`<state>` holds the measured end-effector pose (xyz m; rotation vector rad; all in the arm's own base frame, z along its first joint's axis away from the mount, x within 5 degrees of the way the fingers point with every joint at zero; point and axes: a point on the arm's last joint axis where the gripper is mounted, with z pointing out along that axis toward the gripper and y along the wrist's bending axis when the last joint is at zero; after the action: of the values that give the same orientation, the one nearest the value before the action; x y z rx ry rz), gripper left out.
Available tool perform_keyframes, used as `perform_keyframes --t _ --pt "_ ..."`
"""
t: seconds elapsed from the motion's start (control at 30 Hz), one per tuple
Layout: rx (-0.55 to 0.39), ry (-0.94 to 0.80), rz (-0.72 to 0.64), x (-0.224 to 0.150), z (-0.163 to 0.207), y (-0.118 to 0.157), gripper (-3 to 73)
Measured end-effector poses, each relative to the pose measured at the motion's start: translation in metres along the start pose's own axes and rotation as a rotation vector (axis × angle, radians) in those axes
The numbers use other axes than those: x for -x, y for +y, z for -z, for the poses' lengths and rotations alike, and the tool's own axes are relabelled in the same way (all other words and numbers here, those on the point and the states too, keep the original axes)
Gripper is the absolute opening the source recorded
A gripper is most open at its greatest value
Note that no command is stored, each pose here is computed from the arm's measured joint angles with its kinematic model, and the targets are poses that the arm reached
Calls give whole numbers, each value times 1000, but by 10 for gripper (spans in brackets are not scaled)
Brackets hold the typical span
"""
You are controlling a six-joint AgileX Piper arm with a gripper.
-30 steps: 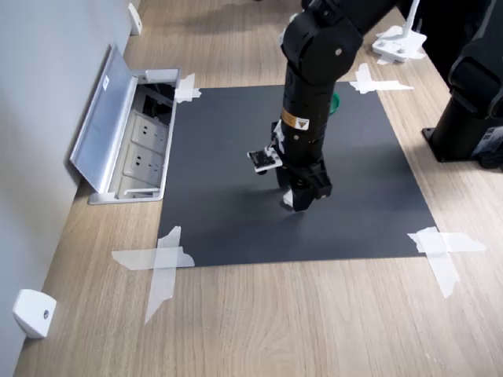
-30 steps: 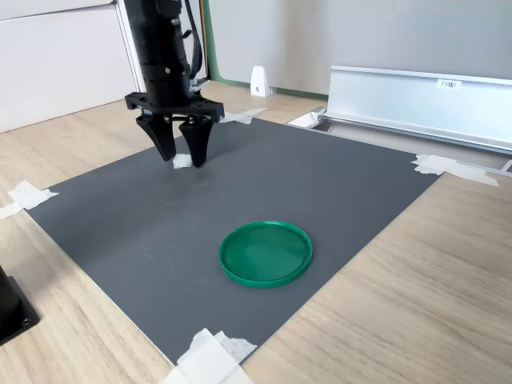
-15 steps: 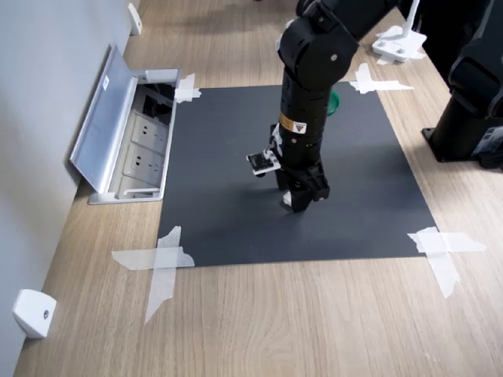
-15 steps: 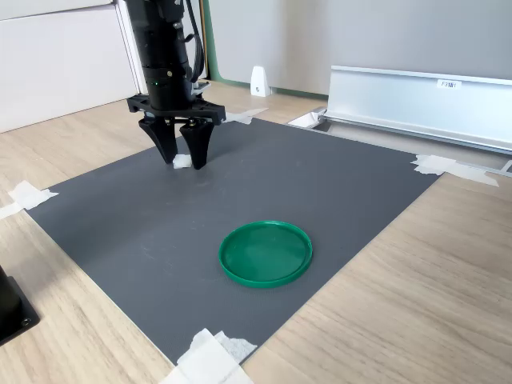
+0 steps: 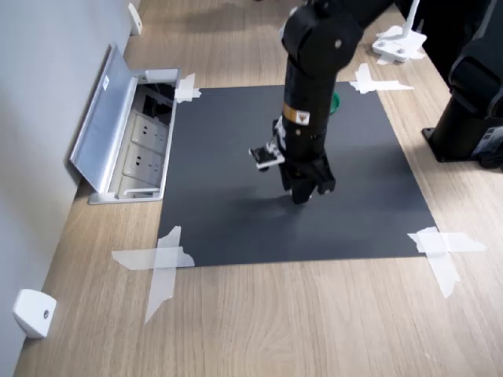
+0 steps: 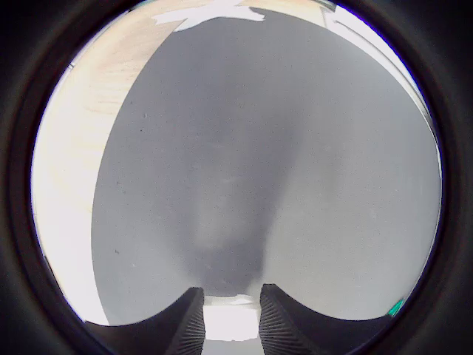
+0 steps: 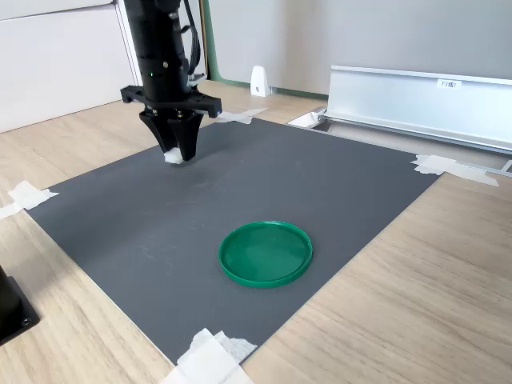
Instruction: Grasp a white terminal and put it on the green lid.
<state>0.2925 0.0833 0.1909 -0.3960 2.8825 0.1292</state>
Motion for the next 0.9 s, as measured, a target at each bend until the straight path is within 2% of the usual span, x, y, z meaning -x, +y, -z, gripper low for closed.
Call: perform_keyframes --t 0.4,0.67,0.9 --pt "-82 2 -113 -32 46 -91 270" --pt "-147 82 -211 -85 47 -141 270" --pt "-198 73 -290 -118 50 -178 270"
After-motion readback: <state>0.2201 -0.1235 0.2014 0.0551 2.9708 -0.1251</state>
